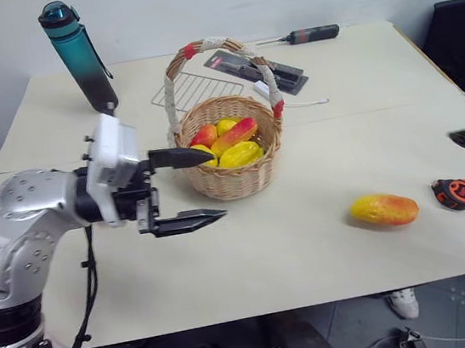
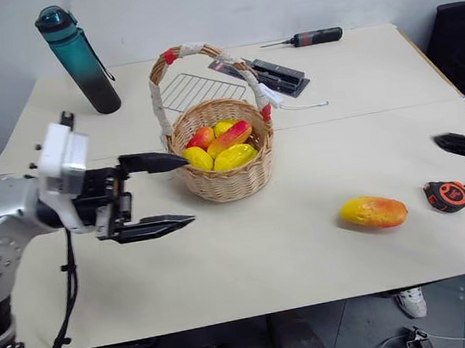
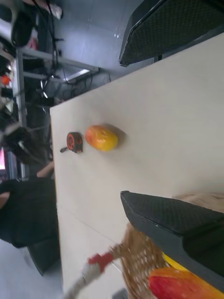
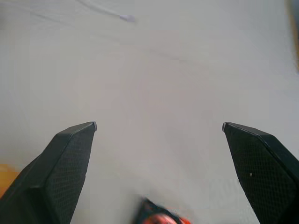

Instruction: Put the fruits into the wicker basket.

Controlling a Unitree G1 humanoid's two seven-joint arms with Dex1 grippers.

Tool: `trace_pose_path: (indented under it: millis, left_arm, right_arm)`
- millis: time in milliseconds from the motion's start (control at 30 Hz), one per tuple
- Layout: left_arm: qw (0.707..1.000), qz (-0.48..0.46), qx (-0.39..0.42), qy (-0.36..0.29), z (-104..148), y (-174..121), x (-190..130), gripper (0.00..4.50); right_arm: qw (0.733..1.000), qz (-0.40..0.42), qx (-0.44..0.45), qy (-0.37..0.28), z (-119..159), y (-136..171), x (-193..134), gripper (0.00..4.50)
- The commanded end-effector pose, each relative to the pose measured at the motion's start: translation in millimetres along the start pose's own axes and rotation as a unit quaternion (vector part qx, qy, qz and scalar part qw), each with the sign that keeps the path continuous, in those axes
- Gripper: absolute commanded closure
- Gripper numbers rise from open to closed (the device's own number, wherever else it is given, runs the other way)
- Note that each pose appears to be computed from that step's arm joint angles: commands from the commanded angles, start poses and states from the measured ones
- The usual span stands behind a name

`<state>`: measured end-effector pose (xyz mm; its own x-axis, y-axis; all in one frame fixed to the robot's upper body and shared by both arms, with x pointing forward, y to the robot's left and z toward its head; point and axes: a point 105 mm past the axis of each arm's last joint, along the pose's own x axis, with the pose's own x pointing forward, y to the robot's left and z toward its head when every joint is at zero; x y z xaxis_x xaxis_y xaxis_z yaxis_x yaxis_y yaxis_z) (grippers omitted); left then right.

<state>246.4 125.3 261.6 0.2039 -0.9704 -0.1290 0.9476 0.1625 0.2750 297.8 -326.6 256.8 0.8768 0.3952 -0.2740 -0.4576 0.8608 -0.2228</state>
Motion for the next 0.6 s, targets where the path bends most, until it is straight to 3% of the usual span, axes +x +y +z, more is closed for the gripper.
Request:
trace_pose_path:
  millis: [33, 133, 233, 300, 367, 600]
  left_arm:
    - [0.993, 0.111, 0.001, 0.037, -6, 16, -40, 0.0]
    - [0.97, 0.229, -0.018, 0.077, -22, 29, -77, 0.0]
    - [0.944, 0.304, -0.033, 0.124, -39, 24, -108, 0.0]
    - [0.901, 0.387, -0.073, 0.182, -64, 15, -148, 0.0]
    - [0.868, 0.448, -0.109, 0.185, -78, 16, -174, 0.0]
    - [0.87, 0.449, -0.125, 0.163, -96, 30, -165, 0.0]
  right_arm:
    - [0.976, 0.2, -0.06, -0.067, 49, 73, 10, 0.03]
    - [0.94, 0.318, -0.086, -0.088, 63, 123, 9, 0.03]
    - [0.914, 0.379, -0.101, -0.106, 70, 154, 9, 0.03]
    - [0.891, 0.424, -0.111, -0.116, 74, 182, 15, 0.03]
    - [0.878, 0.443, -0.131, -0.125, 74, 198, 18, 0.03]
    - [0.878, 0.427, -0.151, -0.155, 75, 210, 37, 0.03]
